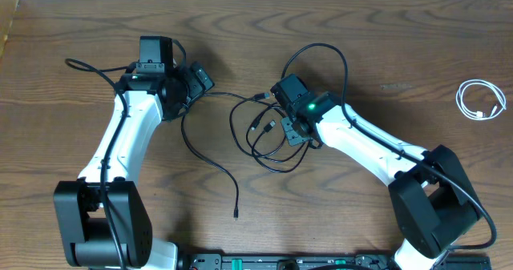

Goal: Untangle cables

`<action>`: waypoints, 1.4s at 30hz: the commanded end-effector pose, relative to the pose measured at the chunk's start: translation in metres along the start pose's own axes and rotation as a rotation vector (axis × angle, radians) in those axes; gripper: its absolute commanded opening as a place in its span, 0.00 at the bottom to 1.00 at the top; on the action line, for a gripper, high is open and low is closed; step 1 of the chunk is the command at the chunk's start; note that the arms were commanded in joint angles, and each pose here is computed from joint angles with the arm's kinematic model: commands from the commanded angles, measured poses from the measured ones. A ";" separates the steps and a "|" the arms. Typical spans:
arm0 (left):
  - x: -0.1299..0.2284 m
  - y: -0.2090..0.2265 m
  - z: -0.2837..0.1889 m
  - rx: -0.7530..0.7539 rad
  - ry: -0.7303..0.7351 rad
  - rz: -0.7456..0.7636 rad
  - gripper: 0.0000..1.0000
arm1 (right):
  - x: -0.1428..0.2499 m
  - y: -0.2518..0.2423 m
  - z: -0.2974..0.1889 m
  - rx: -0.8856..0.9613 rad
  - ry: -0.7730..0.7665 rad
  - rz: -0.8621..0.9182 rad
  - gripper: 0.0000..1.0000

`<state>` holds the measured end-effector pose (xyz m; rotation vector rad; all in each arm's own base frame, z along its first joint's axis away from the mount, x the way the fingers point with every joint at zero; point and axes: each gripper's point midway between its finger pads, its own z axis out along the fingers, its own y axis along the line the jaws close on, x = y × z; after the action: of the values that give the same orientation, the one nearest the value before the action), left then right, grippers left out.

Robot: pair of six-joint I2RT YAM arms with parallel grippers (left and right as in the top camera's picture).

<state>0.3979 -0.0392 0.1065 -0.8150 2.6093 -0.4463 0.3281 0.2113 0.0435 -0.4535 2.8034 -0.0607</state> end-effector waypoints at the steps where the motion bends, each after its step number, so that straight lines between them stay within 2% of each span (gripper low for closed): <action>1: 0.003 0.008 0.004 -0.024 0.007 -0.001 0.98 | 0.009 -0.011 0.013 0.069 0.035 0.029 0.40; 8: 0.003 0.008 0.004 -0.024 0.007 -0.001 0.98 | 0.019 -0.015 0.028 0.098 0.084 0.020 0.40; 13: 0.003 0.008 0.004 -0.024 0.007 -0.001 0.98 | 0.021 -0.025 0.029 0.106 0.102 0.069 0.25; 25: 0.003 0.008 0.004 -0.024 0.007 -0.001 0.98 | 0.023 -0.036 0.031 0.107 0.123 0.094 0.24; 27: 0.003 0.008 0.004 -0.024 0.007 -0.001 0.98 | 0.021 -0.035 0.031 0.103 0.115 0.096 0.29; 30: 0.003 0.008 0.004 -0.024 0.007 -0.001 0.98 | 0.020 -0.032 0.031 0.094 0.110 0.092 0.20; 32: 0.003 0.008 0.004 -0.024 0.007 -0.001 0.98 | 0.020 -0.031 0.031 0.094 0.111 0.089 0.20; 34: 0.003 0.008 0.004 -0.024 0.007 -0.001 0.98 | 0.020 -0.031 0.031 0.093 0.111 0.084 0.16; 37: 0.003 0.008 0.004 -0.024 0.007 -0.001 0.98 | 0.020 -0.031 0.031 0.093 0.111 0.083 0.01; 42: 0.003 0.008 0.004 -0.024 0.007 -0.001 0.98 | 0.021 -0.030 0.031 0.085 0.115 0.084 0.01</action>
<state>0.3979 -0.0392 0.1065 -0.8150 2.6093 -0.4463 0.3301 0.1757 0.0130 -0.3165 2.9068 -0.1926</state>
